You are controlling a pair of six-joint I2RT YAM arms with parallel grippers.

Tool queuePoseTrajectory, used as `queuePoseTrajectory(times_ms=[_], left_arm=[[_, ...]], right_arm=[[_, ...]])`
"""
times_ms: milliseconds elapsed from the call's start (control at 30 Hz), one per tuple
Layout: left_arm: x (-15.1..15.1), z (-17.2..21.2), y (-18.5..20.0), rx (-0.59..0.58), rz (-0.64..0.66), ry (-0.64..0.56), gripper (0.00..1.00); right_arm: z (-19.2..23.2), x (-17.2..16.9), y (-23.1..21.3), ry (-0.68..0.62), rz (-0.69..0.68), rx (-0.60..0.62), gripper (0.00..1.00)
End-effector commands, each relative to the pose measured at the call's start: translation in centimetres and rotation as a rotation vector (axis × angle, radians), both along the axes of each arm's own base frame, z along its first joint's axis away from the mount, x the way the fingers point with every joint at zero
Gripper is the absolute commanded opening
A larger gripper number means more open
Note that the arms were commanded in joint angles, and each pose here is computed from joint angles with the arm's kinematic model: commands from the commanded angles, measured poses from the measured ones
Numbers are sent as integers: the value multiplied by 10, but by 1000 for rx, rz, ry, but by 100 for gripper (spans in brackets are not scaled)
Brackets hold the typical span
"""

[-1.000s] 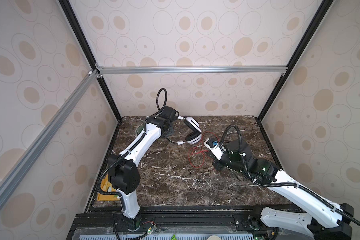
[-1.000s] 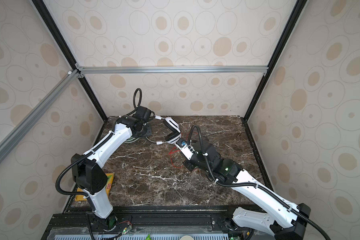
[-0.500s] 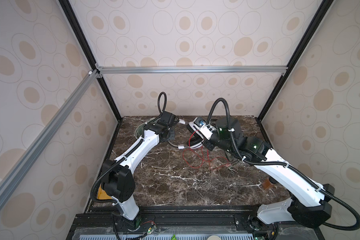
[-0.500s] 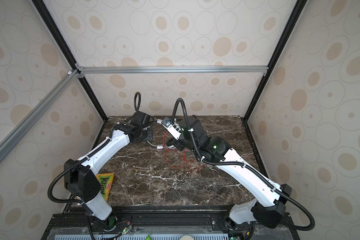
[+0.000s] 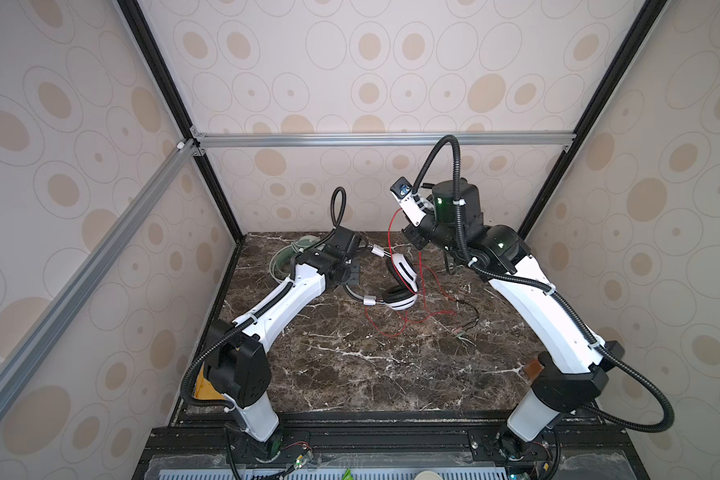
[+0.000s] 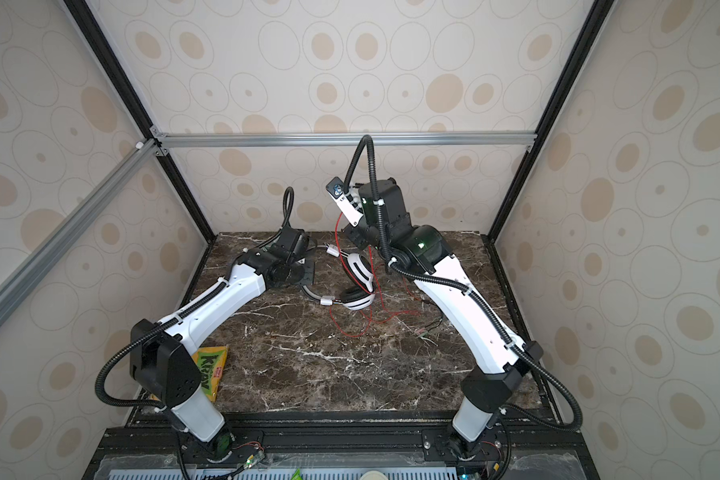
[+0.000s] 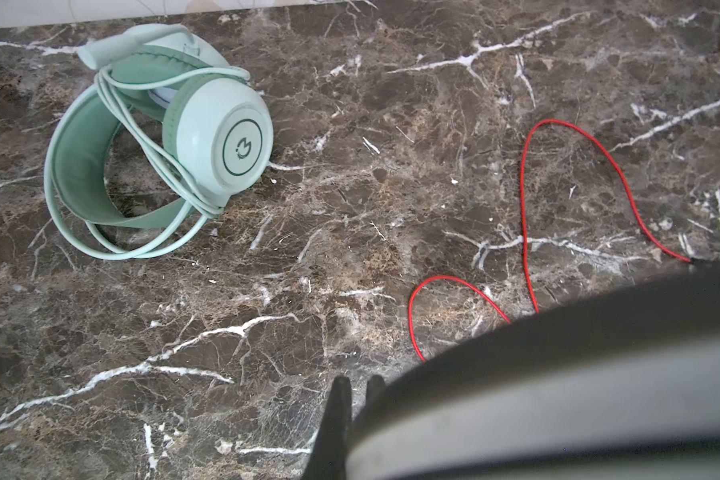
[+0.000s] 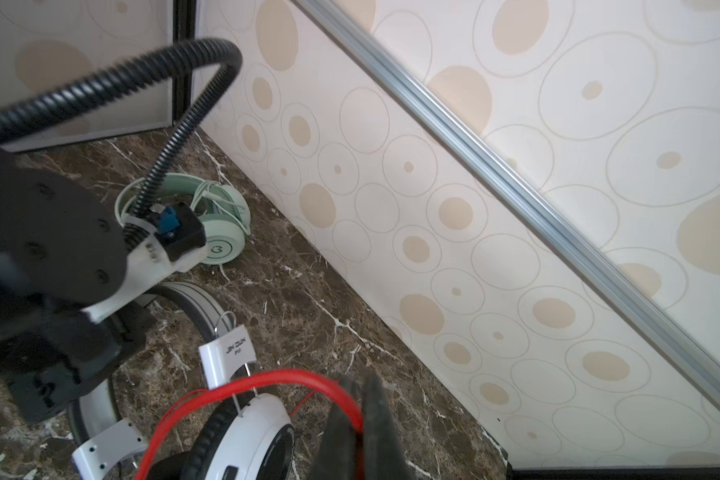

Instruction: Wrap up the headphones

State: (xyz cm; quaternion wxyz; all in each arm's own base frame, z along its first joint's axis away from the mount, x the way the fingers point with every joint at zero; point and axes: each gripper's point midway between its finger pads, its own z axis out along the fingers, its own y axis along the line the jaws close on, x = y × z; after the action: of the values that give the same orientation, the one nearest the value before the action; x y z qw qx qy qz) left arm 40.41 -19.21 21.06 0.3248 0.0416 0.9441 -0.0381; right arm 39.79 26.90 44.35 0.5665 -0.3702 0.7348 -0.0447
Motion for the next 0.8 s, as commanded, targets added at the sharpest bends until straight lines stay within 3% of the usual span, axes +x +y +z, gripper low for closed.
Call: queuePoseTrajectory(times_ms=[0, 467, 767], left_arm=[[2, 45, -15, -80, -66, -107, 0], [-21, 71, -49, -226, -247, -134, 0], [-41, 91, -71, -354, -381, -150, 0]], right_arm=[[-23, 13, -4, 70, -9, -55, 0], [-86, 69, -46, 267, -104, 21, 0], [-136, 72, -49, 431, -56, 149, 0]])
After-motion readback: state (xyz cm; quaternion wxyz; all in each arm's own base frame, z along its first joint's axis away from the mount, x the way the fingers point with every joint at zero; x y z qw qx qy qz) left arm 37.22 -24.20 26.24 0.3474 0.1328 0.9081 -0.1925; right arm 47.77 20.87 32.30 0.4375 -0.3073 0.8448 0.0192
